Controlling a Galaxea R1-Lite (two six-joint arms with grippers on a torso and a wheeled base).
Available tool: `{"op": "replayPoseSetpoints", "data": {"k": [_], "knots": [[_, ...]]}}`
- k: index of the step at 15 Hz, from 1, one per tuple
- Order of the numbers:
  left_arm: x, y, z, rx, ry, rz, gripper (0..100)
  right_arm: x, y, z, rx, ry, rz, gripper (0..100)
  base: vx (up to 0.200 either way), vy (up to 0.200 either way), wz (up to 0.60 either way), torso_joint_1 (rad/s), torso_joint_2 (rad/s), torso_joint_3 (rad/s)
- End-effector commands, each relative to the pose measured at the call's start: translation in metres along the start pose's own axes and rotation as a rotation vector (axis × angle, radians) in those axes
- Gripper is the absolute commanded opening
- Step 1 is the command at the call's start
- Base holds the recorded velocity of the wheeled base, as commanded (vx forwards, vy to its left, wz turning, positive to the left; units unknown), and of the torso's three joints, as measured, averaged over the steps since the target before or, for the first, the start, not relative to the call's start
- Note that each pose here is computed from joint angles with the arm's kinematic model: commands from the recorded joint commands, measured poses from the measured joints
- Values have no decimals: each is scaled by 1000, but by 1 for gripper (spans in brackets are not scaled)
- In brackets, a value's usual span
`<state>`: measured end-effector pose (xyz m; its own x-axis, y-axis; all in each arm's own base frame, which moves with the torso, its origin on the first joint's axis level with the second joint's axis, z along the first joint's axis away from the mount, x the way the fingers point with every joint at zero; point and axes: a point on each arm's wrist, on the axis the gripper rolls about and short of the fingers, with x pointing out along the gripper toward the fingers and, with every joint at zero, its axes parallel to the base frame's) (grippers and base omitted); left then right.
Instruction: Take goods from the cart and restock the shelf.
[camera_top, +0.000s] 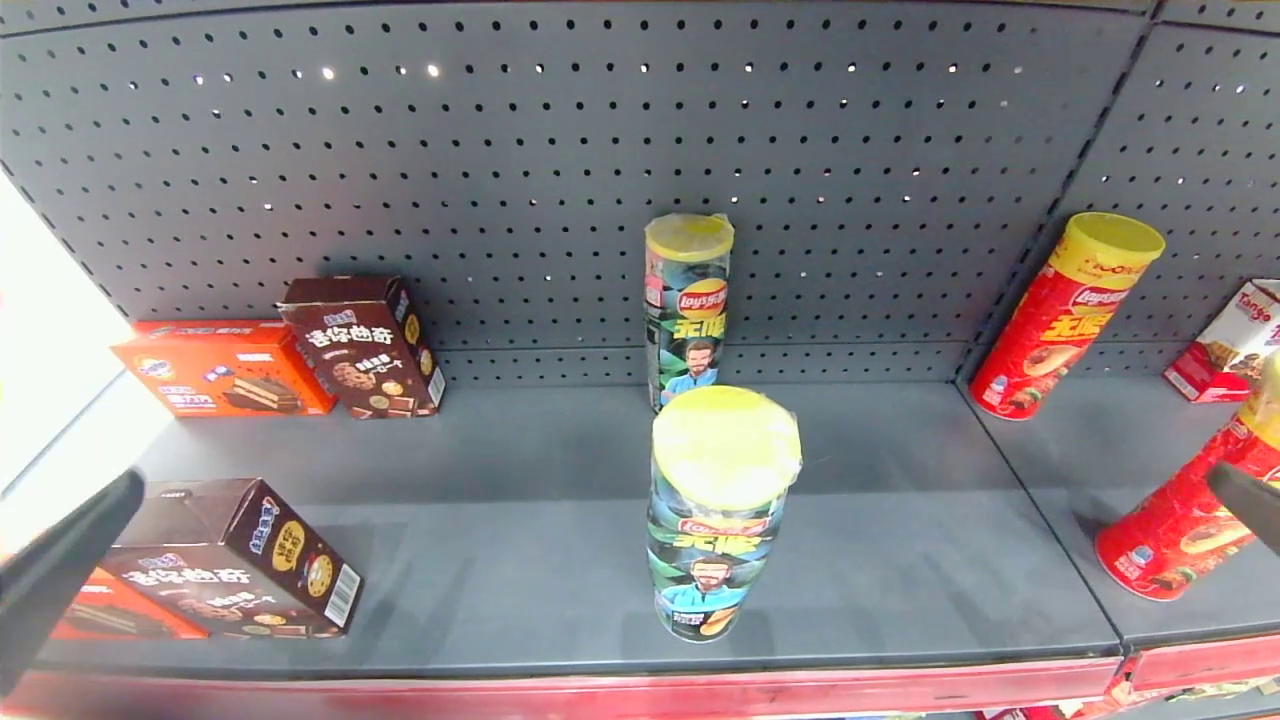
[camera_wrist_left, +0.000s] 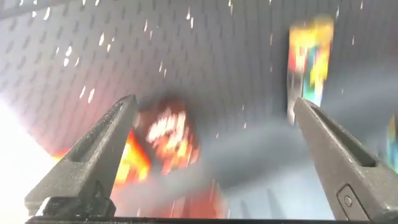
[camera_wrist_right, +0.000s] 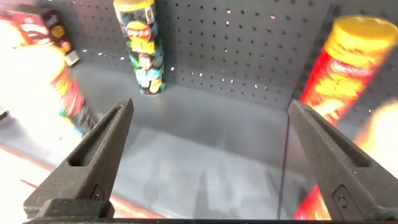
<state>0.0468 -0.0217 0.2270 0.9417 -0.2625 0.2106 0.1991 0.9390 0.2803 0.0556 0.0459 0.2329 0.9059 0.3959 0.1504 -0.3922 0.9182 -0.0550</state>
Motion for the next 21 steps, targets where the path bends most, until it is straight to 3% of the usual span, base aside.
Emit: {"op": "replayPoseSetpoints", "data": {"k": [1,3,6,9,10,12,14,17,19,20,21], "knots": [[-80,12,-30,25,-39,1,100,-39,-13,-17,19,-53,59,100,0,0,0,0,0,0],[-100,12,-44,28,-70,4,100,-55,-16,-36,0,-9,98,100,0,0,0,0,0,0],[-108,0,-80,42,-42,3,100,-78,-20,-72,-30,73,174,100,0,0,0,0,0,0],[-101,-16,-119,76,72,-73,100,-94,-22,-112,-58,159,200,100,0,0,0,0,0,0],[-101,-18,-124,90,102,-86,100,-97,-22,-124,-72,199,189,100,0,0,0,0,0,0],[-101,-19,-125,88,114,-88,100,-99,-21,-135,-92,250,153,100,0,0,0,0,0,0],[-97,-20,-124,88,169,-83,100,-93,-19,-135,-95,347,6,100,0,0,0,0,0,0],[-86,-23,-124,81,341,-11,100,-83,-18,-137,-61,508,-257,100,0,0,0,0,0,0],[-85,-24,-124,81,363,17,100,-83,-18,-137,-55,514,-313,100,0,0,0,0,0,0],[-85,-25,-124,86,435,199,100,-90,-18,-136,-21,463,-531,100,0,0,0,0,0,0],[-86,-25,-123,87,446,280,100,-96,-15,-135,-4,379,-555,100,0,0,0,0,0,0]]}}
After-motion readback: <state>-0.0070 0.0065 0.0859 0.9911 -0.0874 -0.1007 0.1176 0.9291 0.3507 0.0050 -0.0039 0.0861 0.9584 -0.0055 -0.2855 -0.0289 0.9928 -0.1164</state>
